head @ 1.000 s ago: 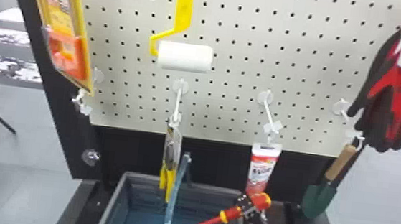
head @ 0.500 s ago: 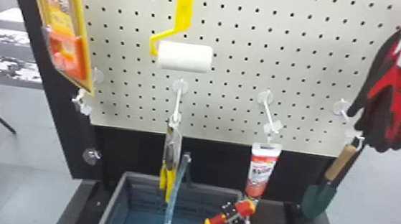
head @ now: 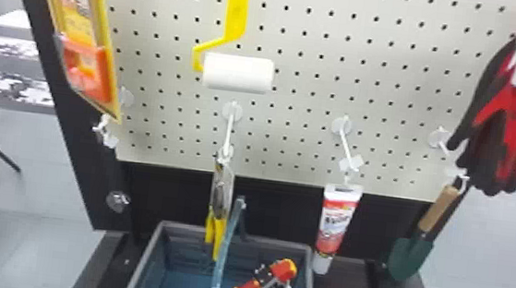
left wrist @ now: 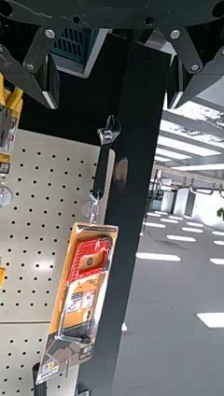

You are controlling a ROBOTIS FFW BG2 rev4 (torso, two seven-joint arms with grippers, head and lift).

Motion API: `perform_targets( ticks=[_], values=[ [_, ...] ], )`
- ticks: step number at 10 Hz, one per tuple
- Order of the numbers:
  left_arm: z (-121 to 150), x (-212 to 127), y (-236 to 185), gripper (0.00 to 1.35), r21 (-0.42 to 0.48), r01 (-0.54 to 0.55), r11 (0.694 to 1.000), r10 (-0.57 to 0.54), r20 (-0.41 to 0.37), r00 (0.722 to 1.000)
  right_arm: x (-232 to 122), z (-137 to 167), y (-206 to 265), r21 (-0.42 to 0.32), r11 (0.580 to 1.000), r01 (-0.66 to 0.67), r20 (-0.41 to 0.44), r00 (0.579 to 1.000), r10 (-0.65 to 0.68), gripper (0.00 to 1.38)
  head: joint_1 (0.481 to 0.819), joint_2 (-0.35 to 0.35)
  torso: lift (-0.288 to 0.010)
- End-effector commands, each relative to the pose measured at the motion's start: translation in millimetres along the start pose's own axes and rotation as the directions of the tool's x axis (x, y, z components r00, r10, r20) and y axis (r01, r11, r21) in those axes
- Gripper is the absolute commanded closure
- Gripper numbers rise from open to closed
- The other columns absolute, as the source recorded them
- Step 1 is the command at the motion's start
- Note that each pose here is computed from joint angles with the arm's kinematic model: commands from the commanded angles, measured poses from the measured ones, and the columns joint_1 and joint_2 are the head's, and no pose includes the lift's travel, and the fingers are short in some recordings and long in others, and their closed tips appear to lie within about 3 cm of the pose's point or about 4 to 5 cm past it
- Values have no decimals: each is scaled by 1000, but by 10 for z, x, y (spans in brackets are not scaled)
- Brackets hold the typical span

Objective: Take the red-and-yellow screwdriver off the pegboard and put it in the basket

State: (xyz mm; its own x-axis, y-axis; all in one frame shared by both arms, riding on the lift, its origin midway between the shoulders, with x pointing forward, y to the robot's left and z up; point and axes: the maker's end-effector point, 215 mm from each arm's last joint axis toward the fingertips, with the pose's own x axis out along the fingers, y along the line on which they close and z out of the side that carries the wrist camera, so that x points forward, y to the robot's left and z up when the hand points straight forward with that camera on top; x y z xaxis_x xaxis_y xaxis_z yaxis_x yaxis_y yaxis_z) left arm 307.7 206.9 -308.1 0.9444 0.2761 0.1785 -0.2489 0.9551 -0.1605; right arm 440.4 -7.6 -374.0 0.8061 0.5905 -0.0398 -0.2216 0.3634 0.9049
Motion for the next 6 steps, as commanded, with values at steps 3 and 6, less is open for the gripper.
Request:
perform_targets(
  ticks=[3, 6],
  values=[
    [5, 4, -2, 384, -4, 0, 1000, 0, 2, 1000, 25, 0, -18, -2, 1000, -3, -5, 1000, 3, 498, 549, 0, -100],
    [4, 5, 1, 384, -5, 0, 1000, 0, 1, 1000, 34, 7, -16, -5, 1000, -5, -7, 1000, 5, 354, 549, 0, -100]
  ],
)
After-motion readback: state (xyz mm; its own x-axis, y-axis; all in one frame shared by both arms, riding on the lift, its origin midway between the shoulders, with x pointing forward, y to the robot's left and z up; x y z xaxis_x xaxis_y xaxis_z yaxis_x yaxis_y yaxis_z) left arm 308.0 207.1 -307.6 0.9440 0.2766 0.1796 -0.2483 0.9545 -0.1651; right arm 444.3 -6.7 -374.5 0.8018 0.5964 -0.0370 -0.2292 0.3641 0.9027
